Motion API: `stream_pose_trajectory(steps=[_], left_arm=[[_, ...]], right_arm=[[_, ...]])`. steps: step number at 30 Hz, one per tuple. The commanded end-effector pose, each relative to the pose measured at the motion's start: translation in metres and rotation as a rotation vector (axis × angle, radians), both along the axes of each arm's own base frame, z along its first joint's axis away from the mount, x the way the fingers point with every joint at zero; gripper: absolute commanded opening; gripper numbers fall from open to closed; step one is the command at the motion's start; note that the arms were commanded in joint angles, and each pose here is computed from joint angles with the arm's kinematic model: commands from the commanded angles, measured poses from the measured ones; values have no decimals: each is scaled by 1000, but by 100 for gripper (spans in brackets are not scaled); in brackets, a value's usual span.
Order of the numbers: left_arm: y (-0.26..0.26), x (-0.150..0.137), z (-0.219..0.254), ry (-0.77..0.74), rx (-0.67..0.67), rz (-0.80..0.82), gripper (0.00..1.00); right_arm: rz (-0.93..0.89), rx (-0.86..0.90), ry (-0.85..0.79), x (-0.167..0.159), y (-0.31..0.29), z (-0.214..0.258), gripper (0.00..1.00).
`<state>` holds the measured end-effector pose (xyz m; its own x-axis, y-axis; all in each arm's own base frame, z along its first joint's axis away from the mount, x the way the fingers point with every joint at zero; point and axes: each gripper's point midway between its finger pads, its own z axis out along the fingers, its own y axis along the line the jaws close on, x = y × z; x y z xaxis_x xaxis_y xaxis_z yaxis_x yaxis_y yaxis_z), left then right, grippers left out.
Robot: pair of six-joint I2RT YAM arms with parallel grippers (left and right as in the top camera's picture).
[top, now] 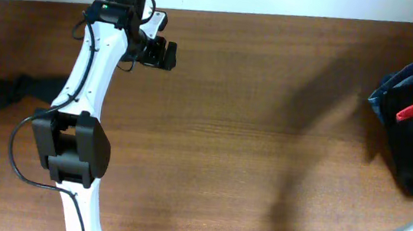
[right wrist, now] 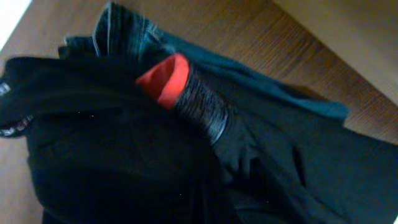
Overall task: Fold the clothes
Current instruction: 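Lower the bundle into the red-lined bag at right and release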
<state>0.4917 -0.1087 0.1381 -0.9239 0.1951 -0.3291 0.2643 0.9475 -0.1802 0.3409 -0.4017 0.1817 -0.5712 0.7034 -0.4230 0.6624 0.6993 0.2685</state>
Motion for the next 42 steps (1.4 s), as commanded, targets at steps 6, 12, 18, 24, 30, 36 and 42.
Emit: stream_pose_trajectory(steps=[6,12,18,24,30,36,42], left_arm=[[-2,4,5,-21,-9,3,99],[-3,6,5,-29,-11,3,99],[-3,6,5,-29,-11,3,99],[-3,6,5,-28,-11,3,99],[-3,6,5,-28,-11,3,99],[-3,6,5,-28,-11,3,99],[-3,6,5,-28,-11,2,99]], right_arm=[[-138,-51,-62,-20,-39,20,4],[-208,-73,-85,-40,-62,25,4],[-269,-89,-46,-52,-71,21,4],[-366,-69,32,-68,-76,5,4],[-446,-39,86,-79,-77,-11,4],[-501,-47,120,-87,-82,-16,4],[-499,-22,142,-86,-85,-37,4]])
